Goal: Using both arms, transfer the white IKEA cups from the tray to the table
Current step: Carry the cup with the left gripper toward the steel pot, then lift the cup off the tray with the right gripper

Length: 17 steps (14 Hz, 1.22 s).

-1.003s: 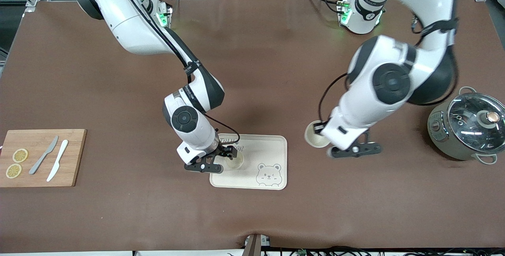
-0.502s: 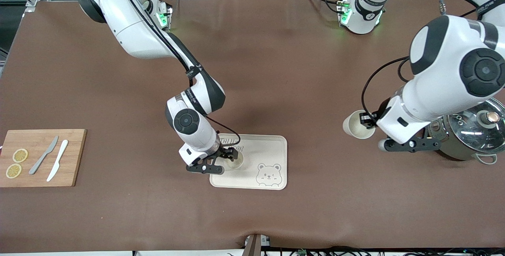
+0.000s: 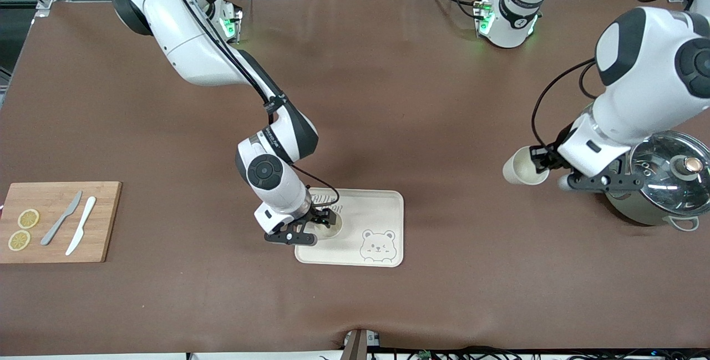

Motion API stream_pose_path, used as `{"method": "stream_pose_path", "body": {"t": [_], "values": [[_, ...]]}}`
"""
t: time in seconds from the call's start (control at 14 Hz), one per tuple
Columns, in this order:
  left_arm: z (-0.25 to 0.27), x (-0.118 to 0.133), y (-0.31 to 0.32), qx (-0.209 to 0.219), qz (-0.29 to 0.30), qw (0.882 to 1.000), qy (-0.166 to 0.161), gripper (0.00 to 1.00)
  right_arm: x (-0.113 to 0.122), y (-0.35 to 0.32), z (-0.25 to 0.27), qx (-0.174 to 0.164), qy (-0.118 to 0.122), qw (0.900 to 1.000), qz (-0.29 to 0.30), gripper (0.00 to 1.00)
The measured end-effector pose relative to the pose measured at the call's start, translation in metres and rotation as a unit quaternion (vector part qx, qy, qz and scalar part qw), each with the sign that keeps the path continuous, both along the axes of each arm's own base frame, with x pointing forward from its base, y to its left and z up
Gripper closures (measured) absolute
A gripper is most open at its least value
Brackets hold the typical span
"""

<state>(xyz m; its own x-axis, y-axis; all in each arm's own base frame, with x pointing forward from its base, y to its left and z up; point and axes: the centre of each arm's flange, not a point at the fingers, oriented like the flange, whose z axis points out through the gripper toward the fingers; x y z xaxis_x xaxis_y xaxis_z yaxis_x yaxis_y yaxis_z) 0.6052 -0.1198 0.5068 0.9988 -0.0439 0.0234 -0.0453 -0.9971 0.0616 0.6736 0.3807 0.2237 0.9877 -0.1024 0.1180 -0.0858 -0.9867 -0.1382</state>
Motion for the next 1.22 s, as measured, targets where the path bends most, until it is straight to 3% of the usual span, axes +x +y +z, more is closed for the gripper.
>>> {"method": "stream_pose_path", "body": {"t": [0.5,0.65,0.86,0.93,1.22], "values": [[-0.057,-0.054,0.023,-0.001,-0.017,0.999,-0.044,0.97,-0.002,0.004,-0.005,-0.006,-0.004,1.000,-0.006,0.00],[-0.080,-0.069,0.026,0.001,-0.026,0.998,-0.053,0.97,-0.002,0.004,-0.005,-0.006,-0.004,1.000,-0.007,0.06],[-0.108,-0.090,0.038,0.003,-0.036,0.997,-0.070,0.97,-0.002,0.003,-0.005,-0.006,-0.004,1.000,-0.008,0.40],[-0.116,-0.097,0.043,0.004,-0.040,0.996,-0.075,0.97,-0.002,0.003,-0.005,-0.006,-0.004,1.000,-0.008,0.47],[-0.146,-0.115,0.059,0.009,-0.051,0.995,-0.088,0.97,-0.002,0.003,-0.005,-0.006,-0.004,1.000,-0.009,0.59]]}}
